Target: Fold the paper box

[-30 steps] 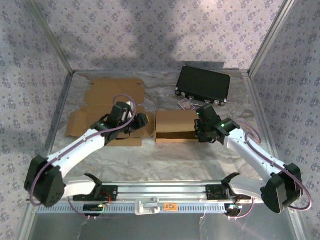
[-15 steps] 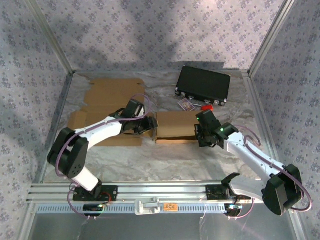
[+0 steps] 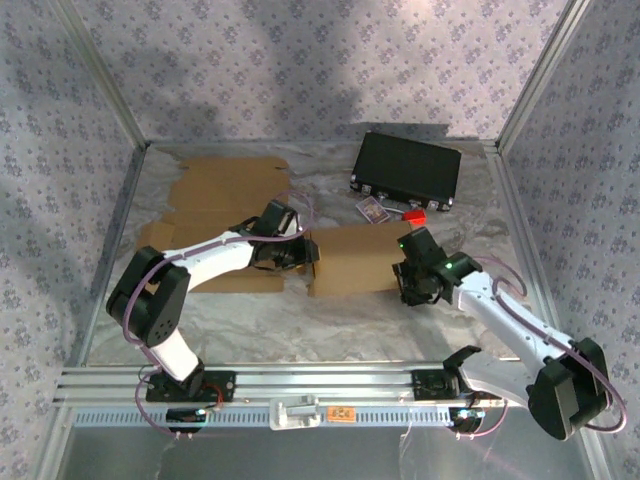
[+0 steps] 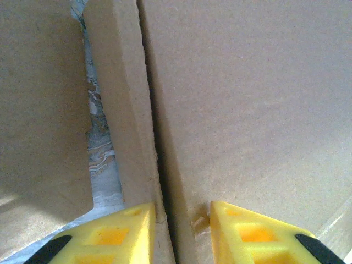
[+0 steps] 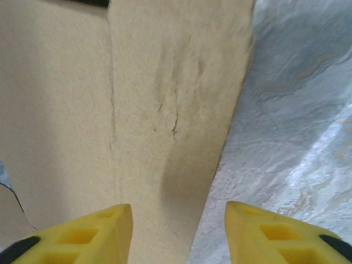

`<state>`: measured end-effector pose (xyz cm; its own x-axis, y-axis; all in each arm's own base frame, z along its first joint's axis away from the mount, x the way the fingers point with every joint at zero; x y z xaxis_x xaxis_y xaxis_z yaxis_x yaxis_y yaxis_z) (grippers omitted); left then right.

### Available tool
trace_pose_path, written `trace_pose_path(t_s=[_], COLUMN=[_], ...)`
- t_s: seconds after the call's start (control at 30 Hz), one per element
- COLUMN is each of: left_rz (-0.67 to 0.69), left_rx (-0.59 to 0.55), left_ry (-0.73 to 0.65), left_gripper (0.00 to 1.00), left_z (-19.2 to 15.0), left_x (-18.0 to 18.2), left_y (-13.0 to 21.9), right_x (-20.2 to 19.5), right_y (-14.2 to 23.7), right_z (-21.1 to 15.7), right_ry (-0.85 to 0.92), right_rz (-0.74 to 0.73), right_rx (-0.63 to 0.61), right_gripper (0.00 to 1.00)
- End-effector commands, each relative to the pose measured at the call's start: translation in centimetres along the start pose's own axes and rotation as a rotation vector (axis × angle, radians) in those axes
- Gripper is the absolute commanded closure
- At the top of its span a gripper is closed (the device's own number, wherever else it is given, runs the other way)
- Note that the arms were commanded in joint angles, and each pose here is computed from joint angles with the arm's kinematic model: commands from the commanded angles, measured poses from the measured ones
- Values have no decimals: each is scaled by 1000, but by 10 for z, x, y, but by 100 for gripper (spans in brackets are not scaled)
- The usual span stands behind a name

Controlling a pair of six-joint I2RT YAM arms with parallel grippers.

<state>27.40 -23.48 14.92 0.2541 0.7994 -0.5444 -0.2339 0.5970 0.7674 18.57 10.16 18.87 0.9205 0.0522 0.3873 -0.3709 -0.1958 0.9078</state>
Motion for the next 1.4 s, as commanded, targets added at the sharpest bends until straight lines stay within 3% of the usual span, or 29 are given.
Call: trace_pose_path(t_s=[0.0,0.13,0.23,0.33,0.53,0.77,1.03,1.23,1.37], left_rz=[8,11,12,20,49,54,46,39,-5], left_rx=[10,13,17,30,52,57,31,-45,-30], left_ry=[-35,-40,-43,-49,-63,-62,-84,-76,-45], left_gripper=[69,70,70,70,67,65,64,57,57], left_z=[1,2,1,-1,0,3,6,16,18], left_x=[-1,-1,0,1,2,2,-3,-8,0], left_y=[-4,-6,-6,-7,-6,-8,0,27,22], right_x=[8,21,43,69,98,114,113,113,114], right_y=[30,61,65,51,-6,-46,-76,-75,-73], right_z=[9,24,41,56,71,78,85,87,85], right_ry=[186,435,599,760,1030,1074,1074,1070,1067], right_rz=[-27,-68,-4,15,-131,-144,-196,-188,-165], right_rx=[-16,-57,-41,1,79,158,219,214,229], right_gripper=[43,40,40,38,33,32,50,58,61])
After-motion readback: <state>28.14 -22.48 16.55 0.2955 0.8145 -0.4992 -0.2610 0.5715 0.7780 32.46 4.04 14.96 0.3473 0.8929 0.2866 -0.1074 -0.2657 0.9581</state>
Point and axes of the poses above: each hand's point on the last joint's axis, 136 mm out from that joint toward the fingers, its own y axis back along the fingers, its own x axis along the line the jaws close on, z = x × y, the point moved 9 cm from there along y, back along the fingers, and after that the axes turned 12 degrees about -y, right-handed, at the moved point
